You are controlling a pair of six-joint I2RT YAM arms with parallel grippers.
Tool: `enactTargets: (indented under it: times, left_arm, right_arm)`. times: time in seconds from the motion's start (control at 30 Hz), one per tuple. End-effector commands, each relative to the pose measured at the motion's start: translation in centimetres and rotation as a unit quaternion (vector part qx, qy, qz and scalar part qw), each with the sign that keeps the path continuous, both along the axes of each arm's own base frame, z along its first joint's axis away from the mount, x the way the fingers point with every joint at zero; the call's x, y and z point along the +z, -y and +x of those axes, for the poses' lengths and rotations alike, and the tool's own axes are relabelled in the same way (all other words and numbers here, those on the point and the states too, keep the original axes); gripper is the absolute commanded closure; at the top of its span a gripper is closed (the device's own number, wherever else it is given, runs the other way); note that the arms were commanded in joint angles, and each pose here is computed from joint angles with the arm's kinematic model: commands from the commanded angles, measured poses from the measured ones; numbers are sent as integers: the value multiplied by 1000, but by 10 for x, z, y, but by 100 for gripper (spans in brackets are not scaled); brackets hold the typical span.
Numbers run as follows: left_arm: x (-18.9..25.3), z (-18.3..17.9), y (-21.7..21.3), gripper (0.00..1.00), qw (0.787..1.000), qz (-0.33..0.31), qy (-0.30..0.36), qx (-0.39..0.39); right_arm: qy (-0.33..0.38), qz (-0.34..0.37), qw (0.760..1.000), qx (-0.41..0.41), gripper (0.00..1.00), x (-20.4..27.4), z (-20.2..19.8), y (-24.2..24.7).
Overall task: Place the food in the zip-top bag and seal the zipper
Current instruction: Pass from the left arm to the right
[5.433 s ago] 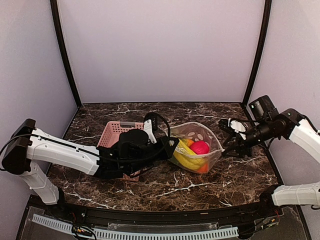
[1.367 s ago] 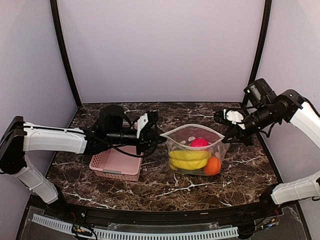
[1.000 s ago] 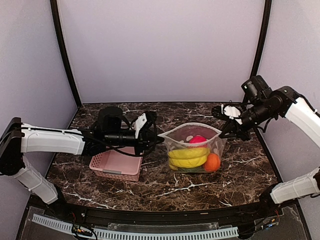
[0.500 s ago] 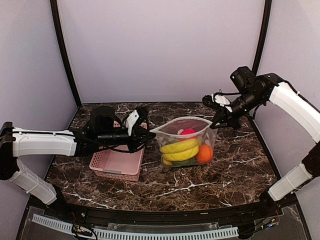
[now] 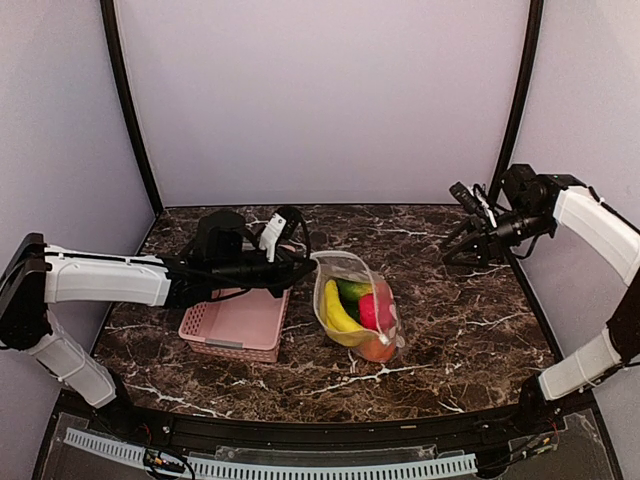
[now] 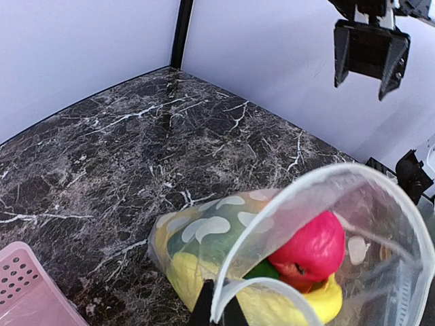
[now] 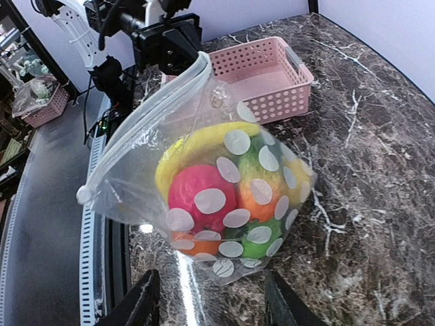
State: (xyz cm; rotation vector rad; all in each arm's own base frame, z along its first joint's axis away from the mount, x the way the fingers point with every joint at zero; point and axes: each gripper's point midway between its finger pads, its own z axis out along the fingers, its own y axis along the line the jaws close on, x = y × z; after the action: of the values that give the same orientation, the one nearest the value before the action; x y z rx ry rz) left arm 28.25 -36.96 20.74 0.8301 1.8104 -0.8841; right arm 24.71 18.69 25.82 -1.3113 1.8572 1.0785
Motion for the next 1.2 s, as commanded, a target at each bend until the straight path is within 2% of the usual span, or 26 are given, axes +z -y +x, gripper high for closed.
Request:
enactTargets:
  times: [0.0, 0.13, 0.3, 0.43, 0.57, 0.7, 0.97, 1.17]
  left_arm:
    - [16, 16, -4, 99, 998, -29, -31, 49]
    - [19, 19, -8, 99, 994, -47, -62, 77]
    - [30, 31, -15, 99, 980, -102, -105, 135]
    - [40, 49, -31, 99, 952, -162, -141, 219]
    - [35, 58, -53, 99, 923, -187, -163, 295]
    - [28, 59, -65, 99, 901, -216, -183, 328]
    - [21, 57, -61, 99, 899, -215, -191, 331]
    - [19, 55, -72, 99, 893, -217, -188, 347]
  right_arm:
    - [26, 41, 999, 20, 47, 4, -24, -4]
    - [55, 27, 997, 35, 42, -5, -44, -15]
    - [60, -32, 994, 89, 43, -38, -70, -48]
    - [92, -80, 988, 98, 46, -55, -75, -74]
    - [127, -92, 985, 72, 51, -51, -64, -86]
    - [164, -99, 980, 56, 54, -42, -60, -100]
    - [219, -126, 961, 113, 56, -47, -90, -145]
    - [274, -154, 945, 96, 55, -51, -92, -180]
